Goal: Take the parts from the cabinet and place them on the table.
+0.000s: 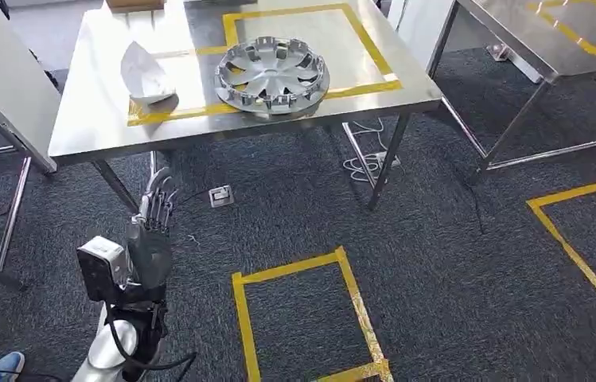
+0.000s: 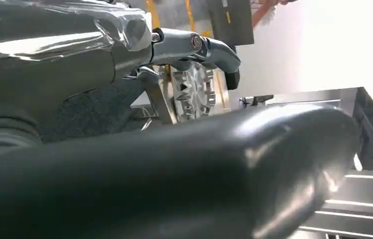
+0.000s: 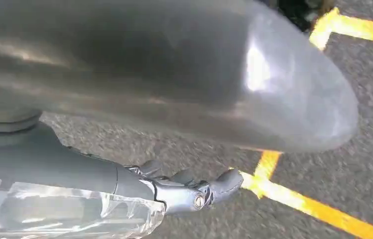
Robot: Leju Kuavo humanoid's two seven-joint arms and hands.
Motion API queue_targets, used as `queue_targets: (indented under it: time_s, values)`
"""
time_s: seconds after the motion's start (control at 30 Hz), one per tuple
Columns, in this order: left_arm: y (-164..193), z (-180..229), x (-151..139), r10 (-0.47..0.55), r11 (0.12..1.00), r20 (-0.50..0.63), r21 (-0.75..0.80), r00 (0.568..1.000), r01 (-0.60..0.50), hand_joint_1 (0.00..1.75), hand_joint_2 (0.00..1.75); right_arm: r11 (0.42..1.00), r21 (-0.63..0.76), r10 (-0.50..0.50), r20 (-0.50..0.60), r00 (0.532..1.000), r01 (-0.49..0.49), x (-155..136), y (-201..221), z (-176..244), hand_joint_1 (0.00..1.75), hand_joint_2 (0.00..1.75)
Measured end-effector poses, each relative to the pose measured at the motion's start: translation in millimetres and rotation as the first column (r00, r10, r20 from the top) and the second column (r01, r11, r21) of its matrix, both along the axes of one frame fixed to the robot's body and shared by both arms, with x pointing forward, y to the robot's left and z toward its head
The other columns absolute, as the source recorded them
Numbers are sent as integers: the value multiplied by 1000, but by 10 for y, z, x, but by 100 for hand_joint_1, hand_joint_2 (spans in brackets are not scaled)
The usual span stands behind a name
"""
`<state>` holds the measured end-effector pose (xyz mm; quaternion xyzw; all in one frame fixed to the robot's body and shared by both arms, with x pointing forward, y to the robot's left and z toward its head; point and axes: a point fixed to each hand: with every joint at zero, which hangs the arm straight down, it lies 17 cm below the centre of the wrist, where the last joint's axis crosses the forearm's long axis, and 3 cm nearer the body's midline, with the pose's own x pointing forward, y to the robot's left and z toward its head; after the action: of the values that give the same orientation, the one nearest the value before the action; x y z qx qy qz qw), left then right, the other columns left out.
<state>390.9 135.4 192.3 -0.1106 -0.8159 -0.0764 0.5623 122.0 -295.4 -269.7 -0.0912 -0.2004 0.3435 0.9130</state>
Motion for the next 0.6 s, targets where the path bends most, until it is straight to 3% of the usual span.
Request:
queue_targets:
  time_s: [0.6]
  values:
    - [9, -45, 101, 10, 1000, -14, 6, 1000, -10, 0, 0, 1000, -4, 2, -3, 1000, -2, 61, -36, 9, 0, 0]
